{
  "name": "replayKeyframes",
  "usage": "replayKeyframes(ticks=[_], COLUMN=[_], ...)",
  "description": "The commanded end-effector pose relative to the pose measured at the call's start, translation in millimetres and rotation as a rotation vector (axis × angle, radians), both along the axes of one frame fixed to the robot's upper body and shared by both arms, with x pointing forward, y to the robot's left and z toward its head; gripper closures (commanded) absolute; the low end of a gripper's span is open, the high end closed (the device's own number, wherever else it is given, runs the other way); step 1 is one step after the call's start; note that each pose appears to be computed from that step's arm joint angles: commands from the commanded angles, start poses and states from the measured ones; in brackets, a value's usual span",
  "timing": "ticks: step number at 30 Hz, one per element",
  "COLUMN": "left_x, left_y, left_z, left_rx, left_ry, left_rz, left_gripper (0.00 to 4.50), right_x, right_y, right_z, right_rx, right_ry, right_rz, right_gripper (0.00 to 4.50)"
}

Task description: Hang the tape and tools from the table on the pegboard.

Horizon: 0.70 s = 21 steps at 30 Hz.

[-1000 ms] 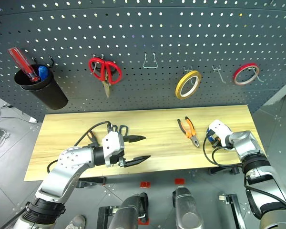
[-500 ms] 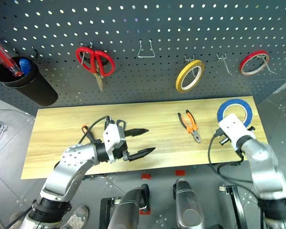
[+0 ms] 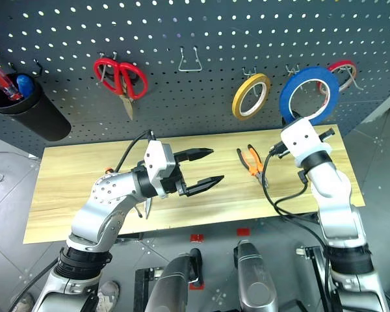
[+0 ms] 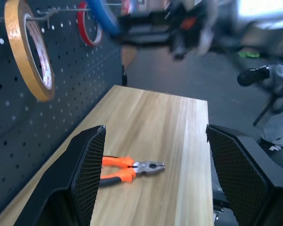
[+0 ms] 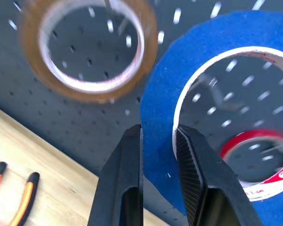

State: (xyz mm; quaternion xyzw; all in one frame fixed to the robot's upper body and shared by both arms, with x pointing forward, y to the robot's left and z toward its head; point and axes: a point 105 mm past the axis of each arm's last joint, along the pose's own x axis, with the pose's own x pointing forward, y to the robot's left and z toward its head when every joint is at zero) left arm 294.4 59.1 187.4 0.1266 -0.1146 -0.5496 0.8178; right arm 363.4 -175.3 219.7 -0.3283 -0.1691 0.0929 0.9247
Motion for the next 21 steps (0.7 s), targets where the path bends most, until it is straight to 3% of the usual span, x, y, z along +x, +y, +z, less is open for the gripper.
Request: replayKeyframes(ticks=[1, 2, 5, 9, 13, 14, 17, 21], left_x=[-3, -3, -1, 1, -6, -9, -16, -23], left_y=[0, 0, 9, 39, 76, 82, 98, 107], left_z=[7, 7, 5, -2, -25, -31, -46, -62], left_rx=[-0.017, -0.016, -0.01, 0.039, 0.18, 0.217, 0.31, 0.4], left_ry=[-0.023, -0.023, -0.014, 0.003, 0.037, 0.047, 0.085, 0.094], left_rz=[-0.006, -0.003, 0.036, 0.123, 0.18, 0.183, 0.175, 0.161], left_gripper=[0.91, 0.91, 0.91, 0.91, 0.91, 0.91, 0.91, 0.91], right_x=[15, 19, 26, 16, 1, -2, -3, 7], right_y=[7, 6, 2, -2, 2, 7, 21, 33], right_z=[3, 2, -3, -19, -58, -67, -93, -107], right_rx=[0.034, 0.042, 0.089, 0.128, 0.216, 0.237, 0.309, 0.398], right_ry=[0.005, 0.014, 0.048, 0.124, 0.36, 0.431, 0.658, 0.823], right_rz=[0.069, 0.068, 0.073, 0.048, -0.035, -0.05, -0.116, -0.164], right_gripper=[3.83, 3.83, 2.87, 1.58, 0.22, 0.03, 0.03, 0.03])
